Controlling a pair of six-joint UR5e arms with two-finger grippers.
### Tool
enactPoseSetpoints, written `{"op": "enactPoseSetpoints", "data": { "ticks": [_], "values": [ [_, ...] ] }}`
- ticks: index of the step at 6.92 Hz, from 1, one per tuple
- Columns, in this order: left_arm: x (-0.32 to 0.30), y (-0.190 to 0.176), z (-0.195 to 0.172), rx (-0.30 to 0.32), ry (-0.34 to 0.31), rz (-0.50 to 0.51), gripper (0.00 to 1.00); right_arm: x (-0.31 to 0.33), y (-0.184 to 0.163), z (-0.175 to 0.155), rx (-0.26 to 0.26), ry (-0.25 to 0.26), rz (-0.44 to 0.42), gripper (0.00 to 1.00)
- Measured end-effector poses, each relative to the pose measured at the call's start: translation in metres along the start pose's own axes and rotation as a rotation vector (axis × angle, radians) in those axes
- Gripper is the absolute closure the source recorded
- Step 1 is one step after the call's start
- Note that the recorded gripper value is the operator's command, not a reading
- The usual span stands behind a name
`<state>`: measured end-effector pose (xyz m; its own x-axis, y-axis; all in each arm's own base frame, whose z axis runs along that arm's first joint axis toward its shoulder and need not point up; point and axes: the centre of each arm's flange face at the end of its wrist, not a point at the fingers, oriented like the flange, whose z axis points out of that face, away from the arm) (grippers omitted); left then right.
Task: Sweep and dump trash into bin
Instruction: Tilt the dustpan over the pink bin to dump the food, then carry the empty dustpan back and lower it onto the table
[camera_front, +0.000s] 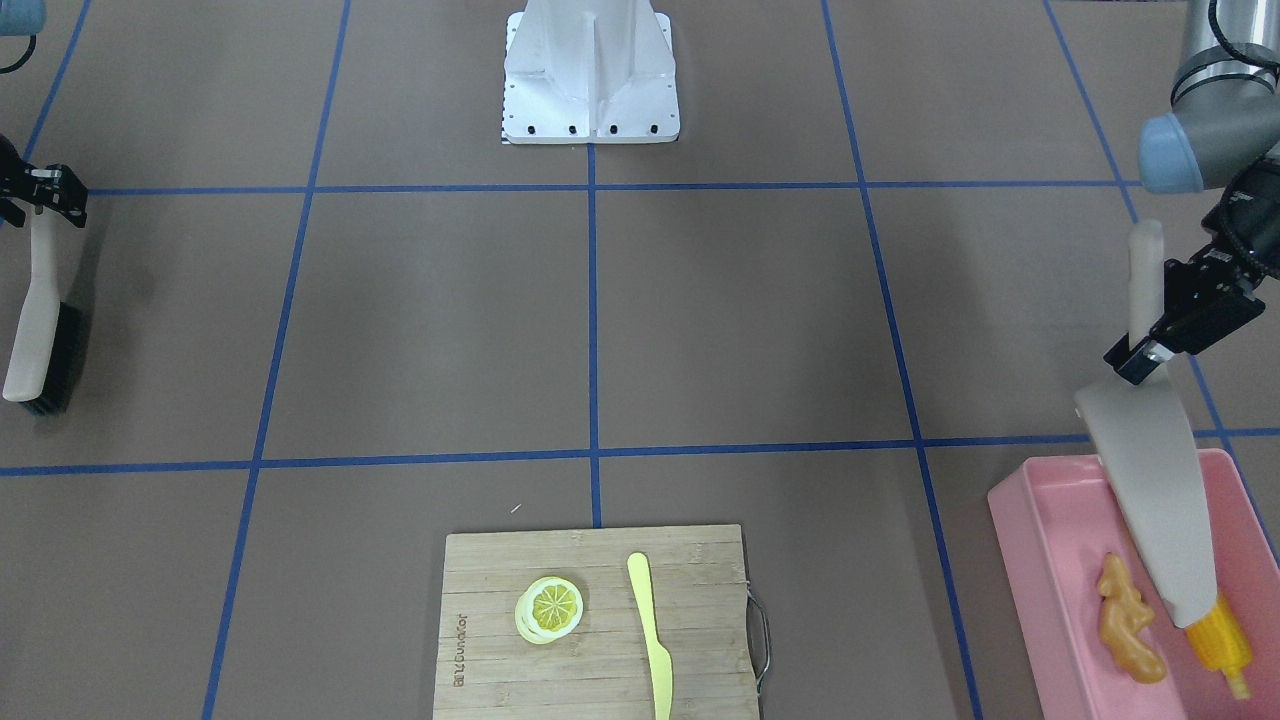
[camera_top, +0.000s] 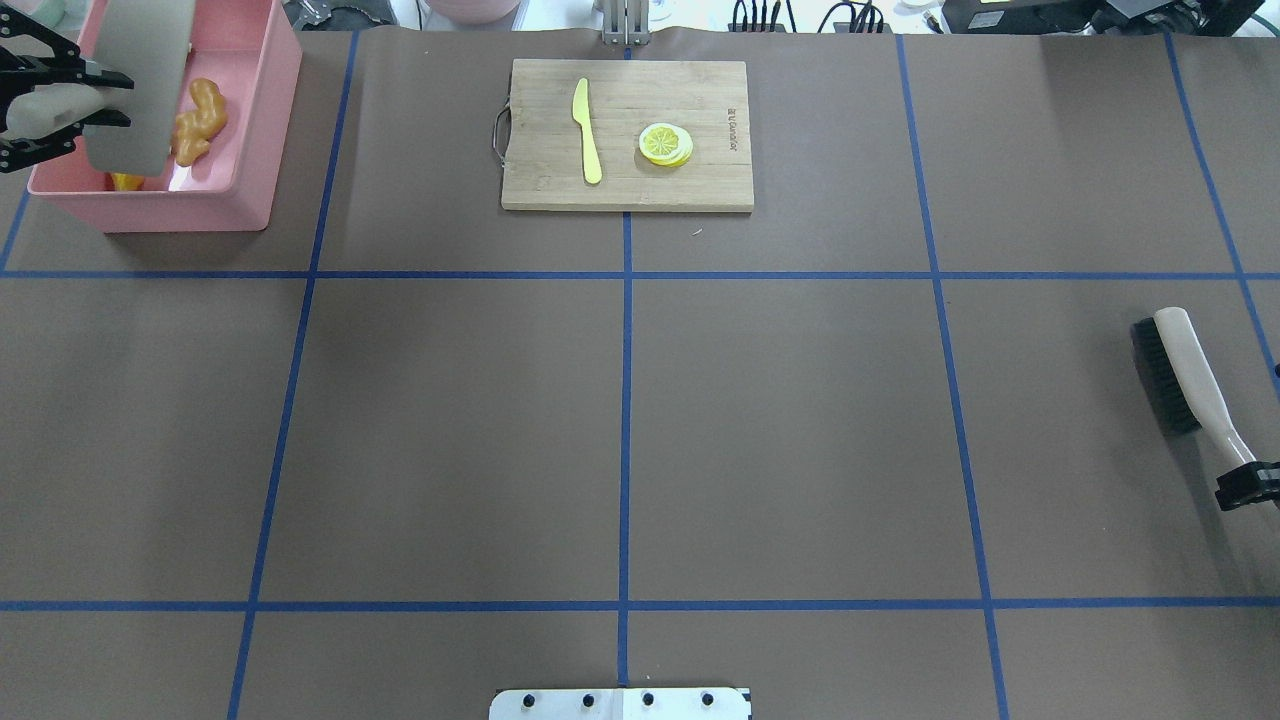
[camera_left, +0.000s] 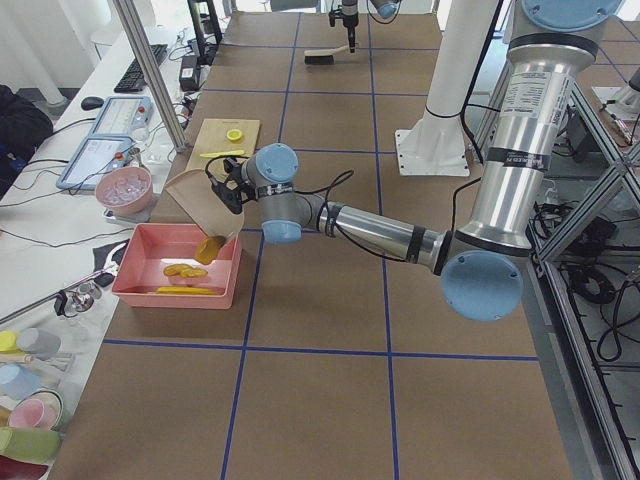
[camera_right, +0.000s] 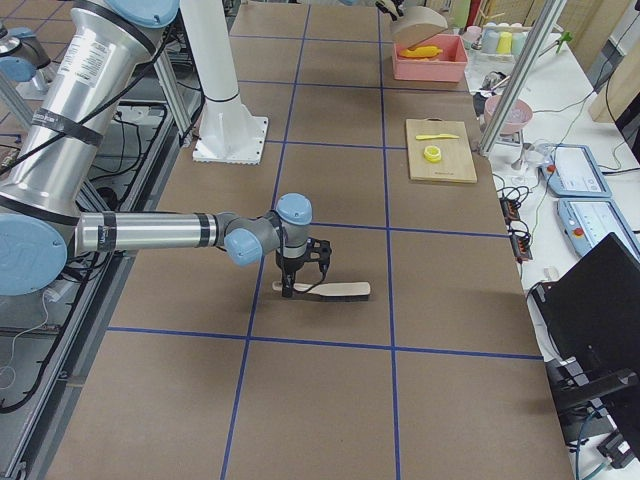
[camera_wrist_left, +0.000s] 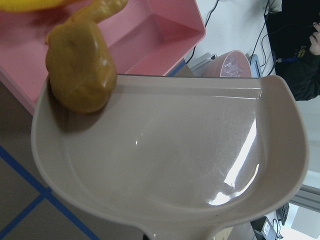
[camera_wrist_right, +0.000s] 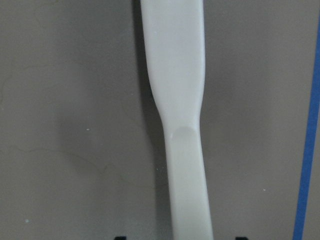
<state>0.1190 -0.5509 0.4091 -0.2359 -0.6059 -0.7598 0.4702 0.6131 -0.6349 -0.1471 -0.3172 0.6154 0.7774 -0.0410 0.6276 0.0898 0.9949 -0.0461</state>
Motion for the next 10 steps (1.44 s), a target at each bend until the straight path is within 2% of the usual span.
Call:
{"op": "enactPoseSetpoints", "data": {
  "ticks": [2, 3, 4, 5, 7, 9, 10],
  "values": [
    [0.002, 0.002, 0.0, -0.009, 0.004, 0.003, 1.0, 0.003, 0.003, -0.001, 0.003, -0.003, -0.007, 0.01],
    [0.003, 0.004, -0.002, -0.02, 0.012, 0.047, 1.0, 0.004, 0.005, -0.003, 0.003, -0.006, -0.008, 0.01],
    [0.004, 0.007, -0.003, -0.035, 0.018, 0.152, 1.0, 0.007, 0.006, -0.007, 0.003, -0.018, 0.0, 0.01],
    [0.005, 0.012, -0.005, -0.057, 0.019, 0.304, 1.0, 0.014, 0.004, -0.014, 0.005, -0.043, 0.015, 0.01],
    [0.009, 0.027, -0.011, -0.094, 0.044, 0.69, 1.0, 0.039, -0.001, -0.034, 0.019, -0.101, 0.03, 0.01],
    [0.008, 0.04, -0.022, -0.092, 0.079, 1.135, 1.0, 0.074, -0.007, -0.055, 0.038, -0.1, 0.037, 0.0],
    [0.006, 0.039, -0.024, -0.068, 0.085, 1.337, 1.0, 0.09, -0.01, -0.067, 0.051, -0.093, 0.048, 0.0]
  ]
}}
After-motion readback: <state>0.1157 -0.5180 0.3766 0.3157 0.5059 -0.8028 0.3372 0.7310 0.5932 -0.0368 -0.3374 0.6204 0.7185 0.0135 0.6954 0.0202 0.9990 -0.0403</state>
